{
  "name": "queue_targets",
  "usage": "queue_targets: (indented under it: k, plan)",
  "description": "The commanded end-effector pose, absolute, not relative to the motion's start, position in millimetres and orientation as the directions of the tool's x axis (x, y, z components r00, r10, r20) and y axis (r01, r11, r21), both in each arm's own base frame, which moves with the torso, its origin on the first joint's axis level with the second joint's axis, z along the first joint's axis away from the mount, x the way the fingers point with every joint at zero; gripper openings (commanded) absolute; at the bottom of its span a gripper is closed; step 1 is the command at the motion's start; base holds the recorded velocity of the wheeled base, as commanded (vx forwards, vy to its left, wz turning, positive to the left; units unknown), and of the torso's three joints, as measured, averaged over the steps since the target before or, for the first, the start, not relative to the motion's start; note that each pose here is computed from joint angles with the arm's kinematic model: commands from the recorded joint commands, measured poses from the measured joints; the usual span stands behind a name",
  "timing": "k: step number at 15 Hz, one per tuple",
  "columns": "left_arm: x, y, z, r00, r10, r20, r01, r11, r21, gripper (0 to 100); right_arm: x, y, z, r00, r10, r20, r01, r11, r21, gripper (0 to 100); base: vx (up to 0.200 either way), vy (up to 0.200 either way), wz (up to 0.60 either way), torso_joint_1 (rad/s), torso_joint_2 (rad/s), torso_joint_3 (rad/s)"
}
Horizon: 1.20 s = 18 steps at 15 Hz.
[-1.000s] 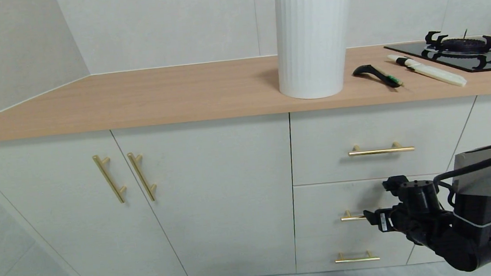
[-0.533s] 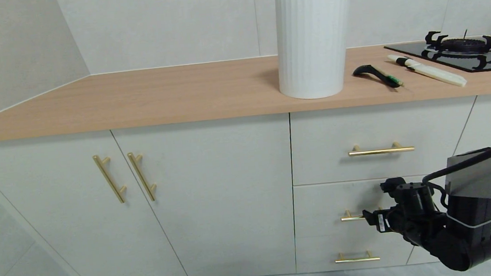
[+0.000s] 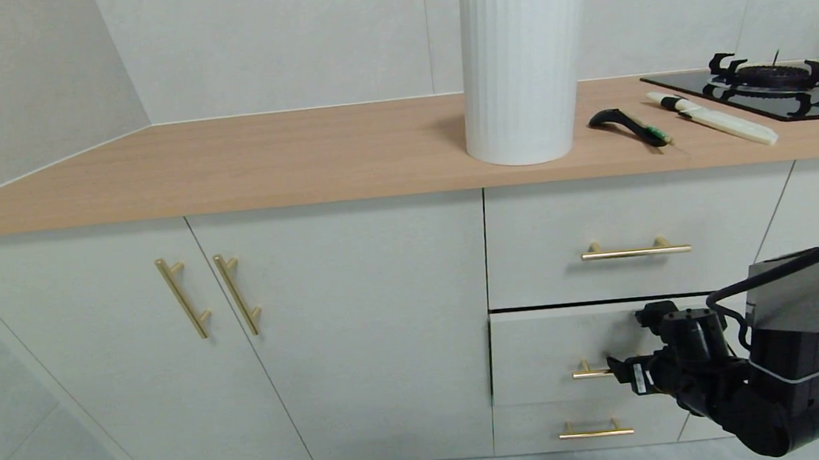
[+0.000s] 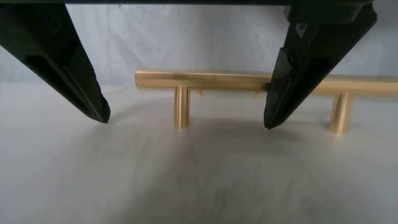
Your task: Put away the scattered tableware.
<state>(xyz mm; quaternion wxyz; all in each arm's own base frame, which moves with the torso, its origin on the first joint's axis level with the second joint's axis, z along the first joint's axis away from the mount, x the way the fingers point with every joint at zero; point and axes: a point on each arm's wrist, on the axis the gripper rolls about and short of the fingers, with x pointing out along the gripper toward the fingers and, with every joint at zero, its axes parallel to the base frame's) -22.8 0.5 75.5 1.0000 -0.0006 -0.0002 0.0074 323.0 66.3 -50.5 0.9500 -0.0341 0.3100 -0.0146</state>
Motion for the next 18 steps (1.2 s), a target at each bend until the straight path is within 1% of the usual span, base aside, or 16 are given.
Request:
queue_targets:
  k: [1,3,4,6,11,13,15,17,18]
  plan:
    - [-23,1,75,1.0,0.015,0.0,-0.015,1.0,-0.002,100,321,66,-52,0.801,-0.049,-0.597,-0.006,0.996,-0.09,100,0.0,0.0,0.0,0.0,0.0,0.0]
    - [-23,1,75,1.0,0.015,0.0,-0.015,1.0,-0.002,100,316,65,-45,0.804,-0.048,-0.593,-0.009,0.996,-0.093,100,0.0,0.0,0.0,0.0,0.0,0.0]
    - [-23,1,75,1.0,0.015,0.0,-0.015,1.0,-0.002,100,311,64,-34,0.813,-0.041,-0.58,-0.011,0.996,-0.086,100,0.0,0.0,0.0,0.0,0.0,0.0]
    - [-23,1,75,1.0,0.015,0.0,-0.015,1.0,-0.002,100,300,63,-3,0.826,-0.03,-0.563,-0.018,0.997,-0.08,100,0.0,0.0,0.0,0.0,0.0,0.0]
    - [-23,1,75,1.0,0.015,0.0,-0.015,1.0,-0.002,100,255,74,91,0.833,0.072,-0.549,-0.12,0.991,-0.053,100,0.0,0.0,0.0,0.0,0.0,0.0]
    - [-23,1,75,1.0,0.015,0.0,-0.015,1.0,-0.002,100,247,82,116,0.848,0.109,-0.519,-0.145,0.989,-0.031,100,0.0,0.0,0.0,0.0,0.0,0.0]
    - [-23,1,75,1.0,0.015,0.0,-0.015,1.0,-0.003,100,252,89,122,0.859,0.126,-0.497,-0.14,0.99,0.009,100,0.0,0.0,0.0,0.0,0.0,0.0]
    - [-23,1,75,1.0,0.015,0.0,-0.015,1.0,-0.002,100,266,94,118,0.863,0.124,-0.49,-0.134,0.991,0.016,100,0.0,0.0,0.0,0.0,0.0,0.0]
    - [-23,1,75,1.0,0.015,0.0,-0.015,1.0,-0.002,100,275,97,107,0.859,0.12,-0.497,-0.132,0.991,0.011,100,0.0,0.0,0.0,0.0,0.0,0.0]
